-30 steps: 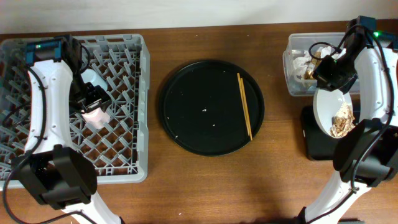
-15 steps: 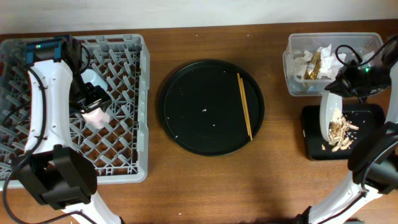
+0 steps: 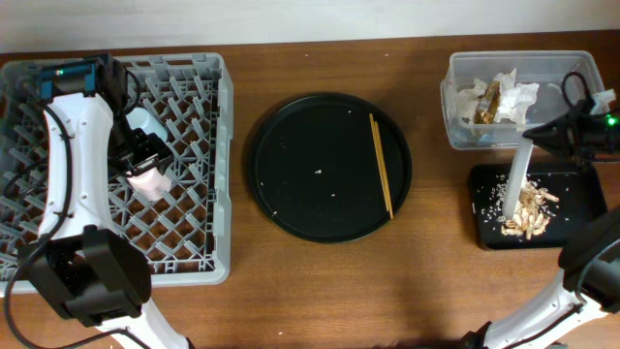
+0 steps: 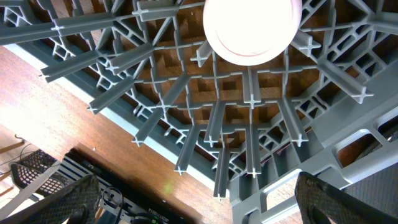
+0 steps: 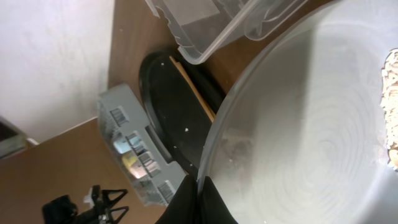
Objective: Sort waste into correct bins and load items into the dishwasher rack
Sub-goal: 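Tilt the plate to dump the food scraps onto the black tray, then set the empty white plate back on the round black tray, then raise the right gripper away and bring the left gripper to the plate, then grasp the white plate with the left gripper and lift it, then carry the white plate to the rack's back edge with the left gripper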
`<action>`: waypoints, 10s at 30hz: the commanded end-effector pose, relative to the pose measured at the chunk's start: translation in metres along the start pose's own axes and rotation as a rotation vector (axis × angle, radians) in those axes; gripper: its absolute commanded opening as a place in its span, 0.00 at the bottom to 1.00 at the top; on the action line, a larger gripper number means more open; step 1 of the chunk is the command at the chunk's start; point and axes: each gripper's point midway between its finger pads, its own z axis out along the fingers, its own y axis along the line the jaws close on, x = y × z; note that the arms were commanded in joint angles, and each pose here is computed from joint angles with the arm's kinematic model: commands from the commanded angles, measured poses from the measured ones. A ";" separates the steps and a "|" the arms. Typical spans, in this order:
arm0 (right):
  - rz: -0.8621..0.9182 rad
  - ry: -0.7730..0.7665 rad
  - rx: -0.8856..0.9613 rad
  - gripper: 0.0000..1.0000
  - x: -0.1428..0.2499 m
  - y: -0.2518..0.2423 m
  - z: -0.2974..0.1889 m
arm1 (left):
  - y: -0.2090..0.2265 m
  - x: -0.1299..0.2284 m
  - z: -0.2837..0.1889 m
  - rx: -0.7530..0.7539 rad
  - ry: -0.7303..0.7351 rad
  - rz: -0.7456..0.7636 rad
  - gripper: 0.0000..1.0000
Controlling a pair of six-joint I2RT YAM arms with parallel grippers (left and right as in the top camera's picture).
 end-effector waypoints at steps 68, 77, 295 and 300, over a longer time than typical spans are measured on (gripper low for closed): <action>-1.035 0.062 0.603 0.74 0.301 0.131 0.323 | 0.006 0.000 -0.007 0.004 -0.026 0.005 0.99; -0.846 -0.187 0.664 0.98 0.193 0.193 0.124 | 0.006 0.000 -0.007 0.004 -0.026 0.005 1.00; -0.694 -0.269 0.662 0.98 0.083 0.160 0.045 | -0.088 -0.180 -0.003 0.779 -0.339 0.382 0.90; -0.694 -0.269 0.662 0.98 0.083 0.160 0.045 | -0.079 -0.177 0.030 0.683 -0.279 0.357 0.85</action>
